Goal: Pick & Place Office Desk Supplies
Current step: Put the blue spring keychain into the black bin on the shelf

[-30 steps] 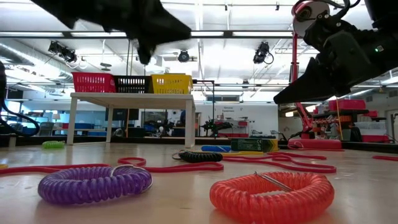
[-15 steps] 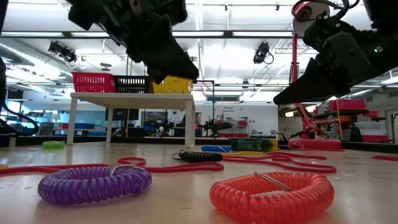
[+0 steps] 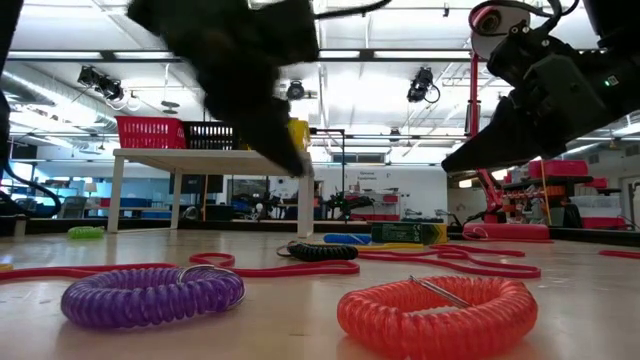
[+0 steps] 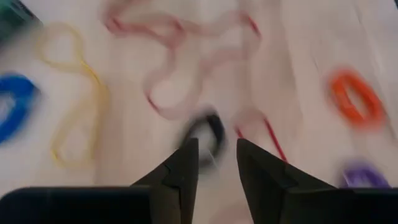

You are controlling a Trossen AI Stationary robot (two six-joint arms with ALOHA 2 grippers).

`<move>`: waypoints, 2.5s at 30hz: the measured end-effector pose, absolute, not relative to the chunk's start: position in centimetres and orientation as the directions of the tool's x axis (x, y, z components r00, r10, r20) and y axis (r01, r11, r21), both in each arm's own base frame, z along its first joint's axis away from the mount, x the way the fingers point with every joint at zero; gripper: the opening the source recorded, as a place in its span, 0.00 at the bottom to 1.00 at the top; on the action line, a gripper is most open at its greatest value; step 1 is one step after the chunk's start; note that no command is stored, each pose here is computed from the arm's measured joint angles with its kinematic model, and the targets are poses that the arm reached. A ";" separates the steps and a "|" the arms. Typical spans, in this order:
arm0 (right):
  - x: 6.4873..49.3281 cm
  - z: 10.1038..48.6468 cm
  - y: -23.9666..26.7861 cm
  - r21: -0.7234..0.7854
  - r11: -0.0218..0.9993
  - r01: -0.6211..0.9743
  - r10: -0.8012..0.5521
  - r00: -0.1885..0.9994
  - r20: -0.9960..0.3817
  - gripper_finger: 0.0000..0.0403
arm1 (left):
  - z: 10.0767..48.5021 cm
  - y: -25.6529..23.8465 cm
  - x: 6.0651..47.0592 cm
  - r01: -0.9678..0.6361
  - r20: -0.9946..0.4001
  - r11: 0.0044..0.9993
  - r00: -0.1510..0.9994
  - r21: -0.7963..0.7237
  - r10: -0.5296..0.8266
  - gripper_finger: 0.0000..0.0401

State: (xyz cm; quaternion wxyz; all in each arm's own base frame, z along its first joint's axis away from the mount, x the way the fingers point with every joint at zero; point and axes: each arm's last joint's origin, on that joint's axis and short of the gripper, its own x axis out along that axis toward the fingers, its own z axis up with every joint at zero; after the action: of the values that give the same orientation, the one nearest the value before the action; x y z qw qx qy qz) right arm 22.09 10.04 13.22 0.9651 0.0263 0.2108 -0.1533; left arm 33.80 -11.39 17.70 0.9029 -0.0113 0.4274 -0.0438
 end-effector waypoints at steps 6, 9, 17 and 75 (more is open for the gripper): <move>22.0 13.1 10.0 -0.020 0.952 0.304 -0.284 0.861 -0.423 0.02 | 19.0 -15.6 29.0 0.202 -0.879 0.975 0.443 -0.092 -0.175 0.23; 22.0 13.1 10.0 -0.016 0.952 0.306 -0.284 0.860 -0.423 0.02 | 19.5 -16.8 27.1 0.108 -0.904 0.989 0.406 -0.102 -0.137 0.17; 22.0 13.1 10.0 -0.014 0.952 0.307 -0.284 0.861 -0.423 0.02 | 18.9 -15.3 24.0 -0.112 -0.910 0.987 0.410 -0.112 -0.057 0.02; 22.0 13.1 10.1 -0.009 0.955 0.296 -0.272 0.862 -0.429 0.02 | 15.4 0.8 37.5 0.079 -0.883 0.984 0.458 0.158 0.105 0.04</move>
State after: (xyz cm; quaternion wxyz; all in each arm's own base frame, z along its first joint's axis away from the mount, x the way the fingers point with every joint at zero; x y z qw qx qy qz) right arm 22.03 10.05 13.10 0.9644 0.0286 0.2179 -0.1472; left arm 37.54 0.85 15.37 0.8492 0.0883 0.5206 0.0076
